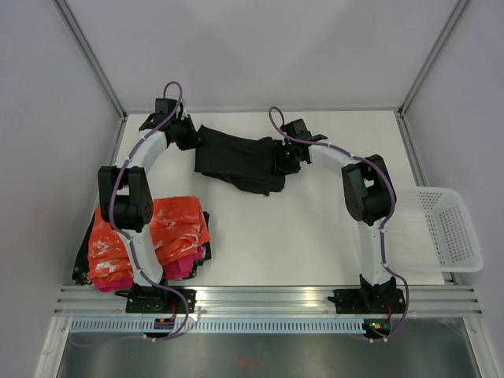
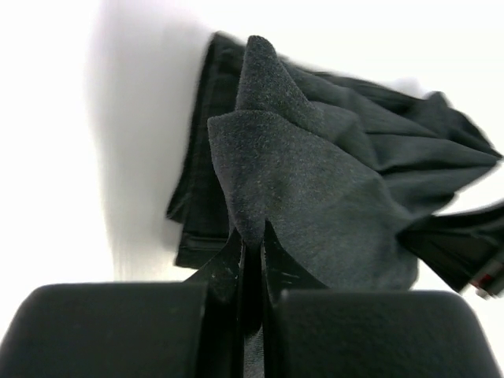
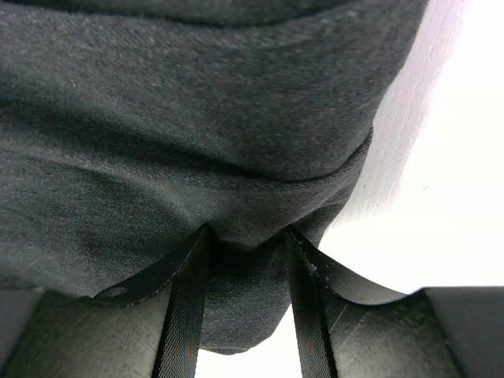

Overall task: Fold and stack the trousers
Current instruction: Fold the trousers

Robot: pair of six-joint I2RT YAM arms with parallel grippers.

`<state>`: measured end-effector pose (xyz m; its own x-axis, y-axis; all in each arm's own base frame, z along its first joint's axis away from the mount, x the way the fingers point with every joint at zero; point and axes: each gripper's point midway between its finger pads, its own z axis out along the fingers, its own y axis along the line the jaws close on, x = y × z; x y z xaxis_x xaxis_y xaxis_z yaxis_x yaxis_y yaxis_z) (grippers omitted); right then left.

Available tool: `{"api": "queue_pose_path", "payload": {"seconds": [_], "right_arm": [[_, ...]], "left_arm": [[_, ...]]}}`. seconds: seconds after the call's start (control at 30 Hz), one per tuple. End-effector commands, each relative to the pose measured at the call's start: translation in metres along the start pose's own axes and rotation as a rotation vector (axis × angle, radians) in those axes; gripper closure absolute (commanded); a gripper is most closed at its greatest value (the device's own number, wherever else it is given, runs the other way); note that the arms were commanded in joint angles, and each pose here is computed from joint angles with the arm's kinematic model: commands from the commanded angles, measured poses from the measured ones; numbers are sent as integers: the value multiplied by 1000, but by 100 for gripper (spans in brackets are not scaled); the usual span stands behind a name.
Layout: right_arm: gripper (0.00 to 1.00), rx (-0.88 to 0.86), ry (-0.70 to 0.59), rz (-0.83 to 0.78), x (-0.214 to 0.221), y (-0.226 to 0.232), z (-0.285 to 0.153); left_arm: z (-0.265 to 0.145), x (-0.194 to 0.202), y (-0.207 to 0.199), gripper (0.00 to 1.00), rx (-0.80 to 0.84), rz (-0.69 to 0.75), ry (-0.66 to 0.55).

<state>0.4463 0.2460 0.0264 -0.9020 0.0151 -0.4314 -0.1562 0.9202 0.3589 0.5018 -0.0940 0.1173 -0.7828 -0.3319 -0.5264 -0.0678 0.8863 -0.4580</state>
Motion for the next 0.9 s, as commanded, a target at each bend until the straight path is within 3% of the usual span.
{"api": "queue_pose_path", "payload": {"seconds": [0.0,0.17,0.3,0.5,0.57,0.6,0.67,0.7,0.8,0.87], "right_arm": [[51,83,75,4,25,-20,1],[51,75,72,0,22,-19,3],[50,75,64,-3,18,-18,2],[41,78,40,-6,2,-14,-4],[38,54,-8,-3,-22,-6,-18],[36,47,-19,-4,-29,-2,-25],[34,11,-107,-27,-65,13,-50],[32,1,-135,-37,-76,17,-59],[32,-84,-250,-101,-118,45,-91],[32,-174,-303,-135,-135,66,-100]], "left_arm": [[-40,-61,-45,98,151,135,-200],[-47,-67,-65,97,235,182,-239],[-33,-75,-55,96,198,197,-276],[14,-45,-19,92,118,152,-158],[21,-38,-10,85,91,144,-139],[23,-33,-5,70,72,139,-124],[28,-27,9,60,16,139,-105],[29,-27,13,46,5,139,-100],[24,-36,14,24,-18,147,-99],[19,-37,14,20,-40,137,-81]]}}
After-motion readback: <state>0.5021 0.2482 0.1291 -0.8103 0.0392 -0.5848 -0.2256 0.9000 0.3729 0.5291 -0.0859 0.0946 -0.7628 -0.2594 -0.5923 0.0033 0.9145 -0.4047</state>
